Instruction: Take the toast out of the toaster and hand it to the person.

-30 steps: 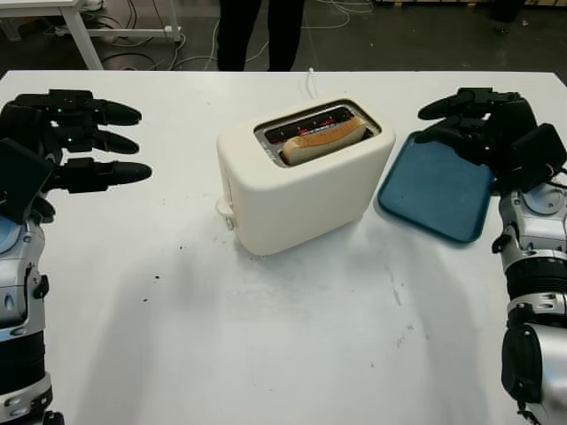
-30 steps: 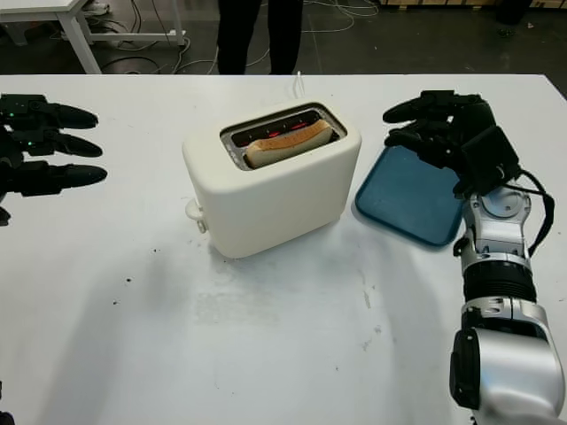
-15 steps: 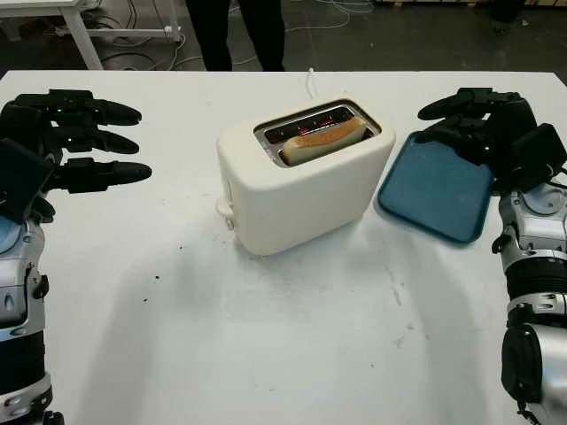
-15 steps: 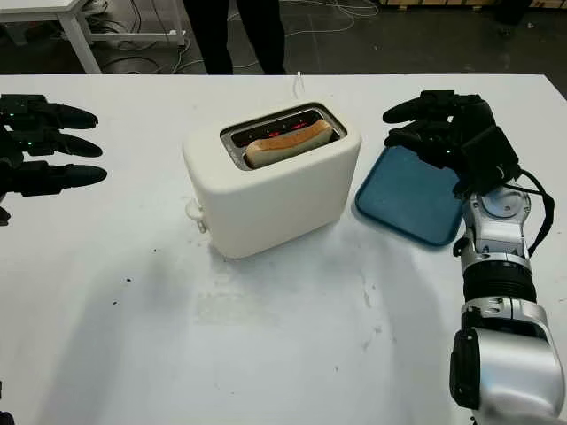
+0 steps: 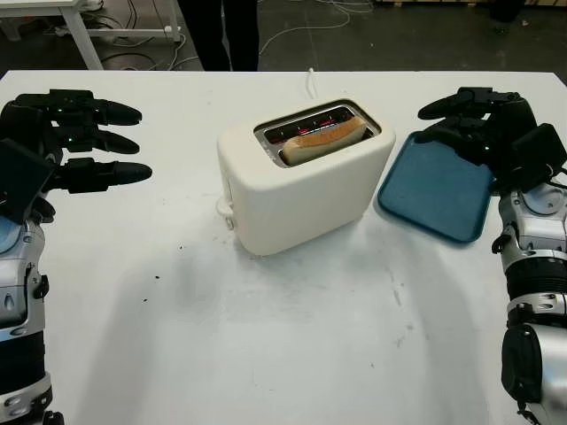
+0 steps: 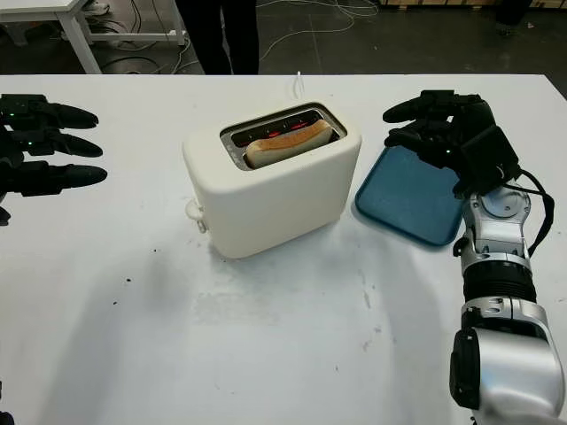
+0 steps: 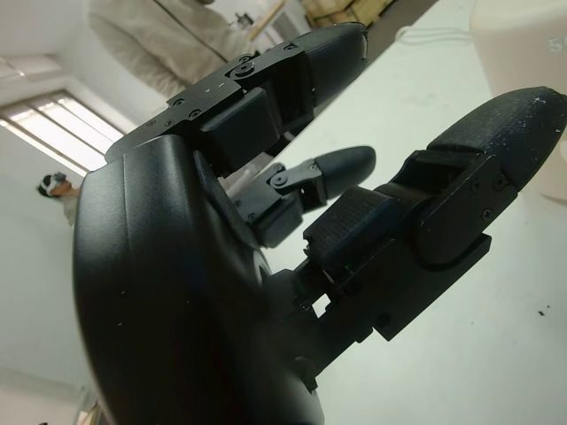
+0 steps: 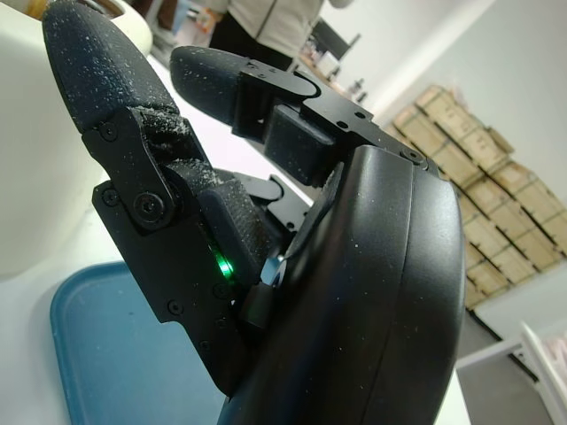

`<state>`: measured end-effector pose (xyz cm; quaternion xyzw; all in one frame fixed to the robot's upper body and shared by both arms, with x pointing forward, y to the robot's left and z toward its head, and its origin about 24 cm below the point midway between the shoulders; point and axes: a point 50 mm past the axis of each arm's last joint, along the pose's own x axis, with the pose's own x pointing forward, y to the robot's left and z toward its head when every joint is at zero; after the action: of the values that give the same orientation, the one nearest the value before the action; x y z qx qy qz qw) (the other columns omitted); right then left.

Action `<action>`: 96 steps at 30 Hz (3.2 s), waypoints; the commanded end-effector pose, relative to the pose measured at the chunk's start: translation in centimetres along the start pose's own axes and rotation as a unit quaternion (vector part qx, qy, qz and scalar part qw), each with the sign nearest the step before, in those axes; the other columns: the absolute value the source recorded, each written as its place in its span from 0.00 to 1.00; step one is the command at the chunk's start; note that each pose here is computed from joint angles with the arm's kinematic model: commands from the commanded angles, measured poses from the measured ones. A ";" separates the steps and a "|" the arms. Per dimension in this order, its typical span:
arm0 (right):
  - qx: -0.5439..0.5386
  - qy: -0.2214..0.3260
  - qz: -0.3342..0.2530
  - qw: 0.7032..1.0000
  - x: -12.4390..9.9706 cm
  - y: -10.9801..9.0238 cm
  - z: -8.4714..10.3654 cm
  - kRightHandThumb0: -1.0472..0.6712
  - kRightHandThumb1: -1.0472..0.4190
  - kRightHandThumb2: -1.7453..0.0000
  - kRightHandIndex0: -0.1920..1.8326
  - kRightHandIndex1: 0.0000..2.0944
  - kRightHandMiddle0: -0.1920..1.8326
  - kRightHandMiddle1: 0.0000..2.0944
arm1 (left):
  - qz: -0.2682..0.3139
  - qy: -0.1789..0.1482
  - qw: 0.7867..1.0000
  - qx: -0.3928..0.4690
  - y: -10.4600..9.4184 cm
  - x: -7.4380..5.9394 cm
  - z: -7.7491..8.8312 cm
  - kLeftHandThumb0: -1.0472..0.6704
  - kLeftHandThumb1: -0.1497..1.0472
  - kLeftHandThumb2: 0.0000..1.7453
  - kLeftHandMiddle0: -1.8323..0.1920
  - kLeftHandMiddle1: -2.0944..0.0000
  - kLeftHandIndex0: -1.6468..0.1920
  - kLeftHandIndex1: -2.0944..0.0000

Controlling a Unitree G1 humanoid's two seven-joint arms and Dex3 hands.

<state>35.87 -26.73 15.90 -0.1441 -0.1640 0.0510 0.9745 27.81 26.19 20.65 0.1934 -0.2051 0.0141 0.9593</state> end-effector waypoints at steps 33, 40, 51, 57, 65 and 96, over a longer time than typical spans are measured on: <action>-0.003 -0.011 -0.002 1.000 0.2 -0.1 0.5 0.00 0.17 1.00 0.60 0.38 0.63 0.25 | 0.002 0.006 1.000 0.006 0.2 -0.1 0.0 0.01 0.43 0.00 0.33 0.77 0.27 0.85; -0.002 -0.012 0.001 1.000 0.2 -0.1 0.5 0.00 0.17 1.00 0.60 0.38 0.63 0.25 | 0.001 0.002 1.000 0.001 0.2 -0.1 0.0 0.01 0.43 0.00 0.33 0.76 0.27 0.85; 0.000 -0.012 -0.001 1.000 0.2 0.0 0.5 0.00 0.17 1.00 0.61 0.37 0.64 0.25 | 0.003 0.006 1.000 -0.001 0.2 -0.1 0.0 0.01 0.42 0.00 0.33 0.76 0.27 0.85; 0.003 -0.009 0.000 1.000 0.2 -0.1 0.5 0.00 0.18 1.00 0.61 0.37 0.64 0.25 | 0.003 0.003 1.000 0.003 0.2 -0.1 0.0 0.01 0.43 0.00 0.33 0.76 0.27 0.84; 0.002 -0.013 0.000 1.000 0.2 0.0 0.5 0.00 0.17 1.00 0.61 0.37 0.64 0.24 | 0.003 0.003 1.000 -0.002 0.2 -0.1 0.0 0.02 0.42 0.00 0.33 0.76 0.27 0.84; -0.001 -0.010 0.000 1.000 0.2 -0.1 0.5 0.00 0.17 1.00 0.62 0.36 0.65 0.23 | 0.004 0.001 1.000 0.005 0.2 -0.2 0.1 0.01 0.42 0.00 0.33 0.75 0.27 0.84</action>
<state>35.87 -26.72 15.91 -0.1441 -0.1640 0.0528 0.9744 27.81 26.25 20.64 0.1913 -0.2024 0.0151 0.9603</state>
